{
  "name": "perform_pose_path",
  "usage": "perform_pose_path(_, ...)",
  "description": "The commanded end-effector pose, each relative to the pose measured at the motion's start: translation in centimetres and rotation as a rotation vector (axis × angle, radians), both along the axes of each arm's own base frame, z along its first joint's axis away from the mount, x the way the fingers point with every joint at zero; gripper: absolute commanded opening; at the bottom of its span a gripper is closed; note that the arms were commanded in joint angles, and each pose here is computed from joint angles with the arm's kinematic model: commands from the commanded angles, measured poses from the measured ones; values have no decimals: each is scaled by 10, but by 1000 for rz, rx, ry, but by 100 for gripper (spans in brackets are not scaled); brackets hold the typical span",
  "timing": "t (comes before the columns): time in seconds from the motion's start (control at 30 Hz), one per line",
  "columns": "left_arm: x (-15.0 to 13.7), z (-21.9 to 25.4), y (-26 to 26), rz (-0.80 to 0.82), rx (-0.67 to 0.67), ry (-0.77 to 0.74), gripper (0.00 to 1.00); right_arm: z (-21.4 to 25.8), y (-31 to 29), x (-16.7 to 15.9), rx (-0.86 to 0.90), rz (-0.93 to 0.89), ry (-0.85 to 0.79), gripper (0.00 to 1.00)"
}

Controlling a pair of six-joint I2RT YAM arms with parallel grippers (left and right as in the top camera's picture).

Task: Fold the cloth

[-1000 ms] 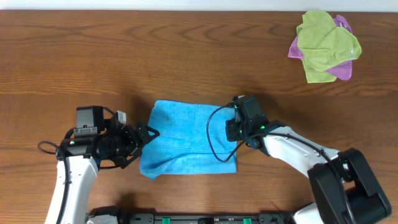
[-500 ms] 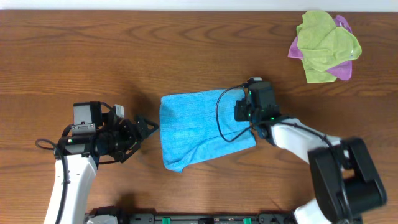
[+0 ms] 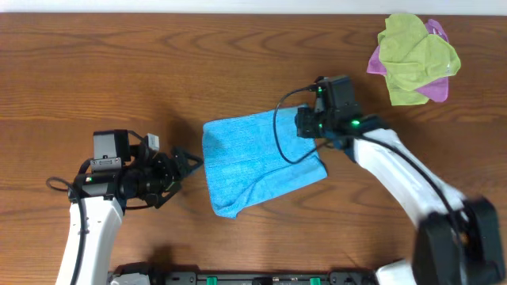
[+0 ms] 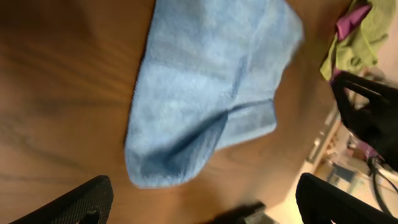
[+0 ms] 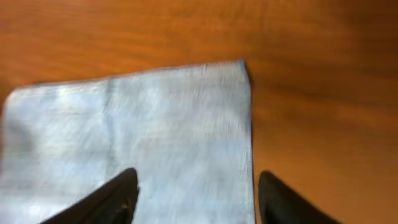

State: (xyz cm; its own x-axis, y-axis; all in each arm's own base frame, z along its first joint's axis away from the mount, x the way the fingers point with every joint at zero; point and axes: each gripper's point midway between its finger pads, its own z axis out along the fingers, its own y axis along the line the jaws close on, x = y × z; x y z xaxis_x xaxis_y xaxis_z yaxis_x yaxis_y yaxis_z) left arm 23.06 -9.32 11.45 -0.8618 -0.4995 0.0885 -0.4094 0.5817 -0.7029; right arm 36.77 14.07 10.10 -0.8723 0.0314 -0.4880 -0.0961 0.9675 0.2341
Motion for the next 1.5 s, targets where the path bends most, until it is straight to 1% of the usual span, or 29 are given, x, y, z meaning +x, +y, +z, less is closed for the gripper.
perform_pose_path(0.0,0,16,-5,-12,-44,-29,95,29,-12,-22,18,-4,15,67)
perform_pose_path(0.07,-3,25,-5,-13,-39,-73,95,35,-33,-52,-19,-7,79,63)
perform_pose_path(0.2,-20,36,-1,4,8,-103,95,31,-61,-91,-46,0,163,63)
perform_pose_path(0.3,-42,40,4,48,47,-92,95,17,-72,-116,20,24,209,62)
perform_pose_path(0.37,-51,40,3,81,40,-94,95,4,-73,-122,102,46,207,61)
perform_pose_path(0.43,-60,35,2,103,27,-76,95,-4,-68,-123,188,63,200,62)
perform_pose_path(0.57,-70,27,-1,110,6,-62,95,-24,-71,-121,227,41,197,62)
perform_pose_path(0.73,-71,27,-1,107,8,-68,95,-36,-66,-109,264,47,178,61)
perform_pose_path(0.87,-71,26,-1,106,8,-68,95,-52,-64,-99,281,37,202,60)
perform_pose_path(1.07,-71,28,-3,101,-3,-69,95,-74,-53,-89,363,54,244,56)
perform_pose_path(1.27,-71,28,-3,83,6,-85,95,-79,-46,-82,413,68,237,51)
perform_pose_path(1.47,-70,26,-1,75,24,-96,95,-75,-32,-77,431,96,217,50)
